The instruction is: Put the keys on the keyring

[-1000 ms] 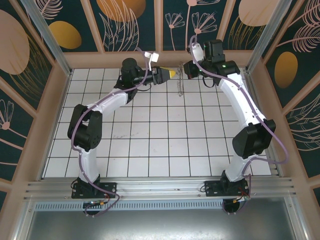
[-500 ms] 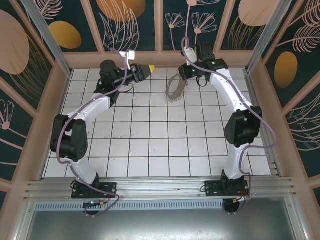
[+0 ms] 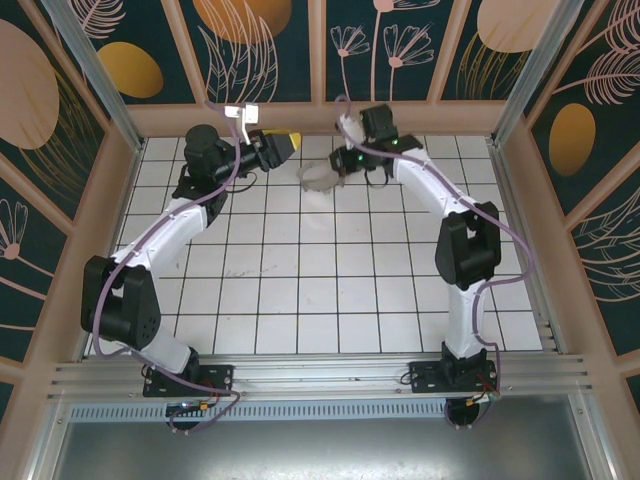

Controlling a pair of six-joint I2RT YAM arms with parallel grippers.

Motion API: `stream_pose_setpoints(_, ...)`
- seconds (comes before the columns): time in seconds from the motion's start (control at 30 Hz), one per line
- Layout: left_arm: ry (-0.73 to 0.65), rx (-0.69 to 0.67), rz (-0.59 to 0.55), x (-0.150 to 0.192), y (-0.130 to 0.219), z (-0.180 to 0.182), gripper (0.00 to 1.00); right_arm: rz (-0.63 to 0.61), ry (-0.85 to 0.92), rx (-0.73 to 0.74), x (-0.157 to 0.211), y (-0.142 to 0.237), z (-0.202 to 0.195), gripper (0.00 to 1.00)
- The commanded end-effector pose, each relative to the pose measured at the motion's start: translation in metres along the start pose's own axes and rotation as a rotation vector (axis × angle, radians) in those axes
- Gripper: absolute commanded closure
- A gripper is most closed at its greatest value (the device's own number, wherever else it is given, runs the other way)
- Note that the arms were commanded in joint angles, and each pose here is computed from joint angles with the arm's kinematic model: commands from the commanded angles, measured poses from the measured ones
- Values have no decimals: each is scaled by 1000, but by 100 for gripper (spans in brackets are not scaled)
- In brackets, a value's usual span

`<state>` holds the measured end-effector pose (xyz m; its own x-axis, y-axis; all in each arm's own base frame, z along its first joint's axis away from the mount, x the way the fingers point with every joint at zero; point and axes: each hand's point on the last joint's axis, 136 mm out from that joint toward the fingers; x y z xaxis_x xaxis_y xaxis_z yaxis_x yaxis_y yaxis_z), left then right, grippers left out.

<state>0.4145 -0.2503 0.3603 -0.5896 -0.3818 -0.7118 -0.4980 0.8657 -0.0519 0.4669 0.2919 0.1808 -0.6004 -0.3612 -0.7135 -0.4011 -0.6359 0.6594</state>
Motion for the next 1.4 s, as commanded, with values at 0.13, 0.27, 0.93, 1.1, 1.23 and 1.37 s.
stream_pose_setpoints(0.13, -16, -5, -32, 3, 16, -11, 43, 29, -117, -93, 64, -12, 43, 100)
stream_pose_setpoints(0.27, -16, -8, -38, 5, 21, -15, 43, 89, -169, -123, 98, -20, 66, 100)
stream_pose_setpoints(0.93, 15, -9, -43, 7, 23, -13, 42, 290, -210, -301, 186, -37, 148, 99)
stream_pose_setpoints(1.1, 18, -8, -36, 8, 21, -11, 40, 308, -162, -433, 198, -12, 186, 61)
stream_pose_setpoints(1.23, 20, -6, -32, 9, 20, -10, 36, 239, -174, -455, 188, 17, 183, 46)
stream_pose_setpoints(1.37, 26, -10, -30, 12, 20, -7, 31, 150, -218, -423, 172, 40, 158, 41)
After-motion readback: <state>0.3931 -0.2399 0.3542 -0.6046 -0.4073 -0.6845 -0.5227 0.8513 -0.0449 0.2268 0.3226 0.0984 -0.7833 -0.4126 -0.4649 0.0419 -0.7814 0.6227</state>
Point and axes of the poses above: each hand's point on the last joint's axis, 136 mm out from that joint toward the fingers, its own y axis back along the fingers, its own z axis along the line the jaws close on, x = y × z, and after that the axes turned 9 degrees about y, right-handed
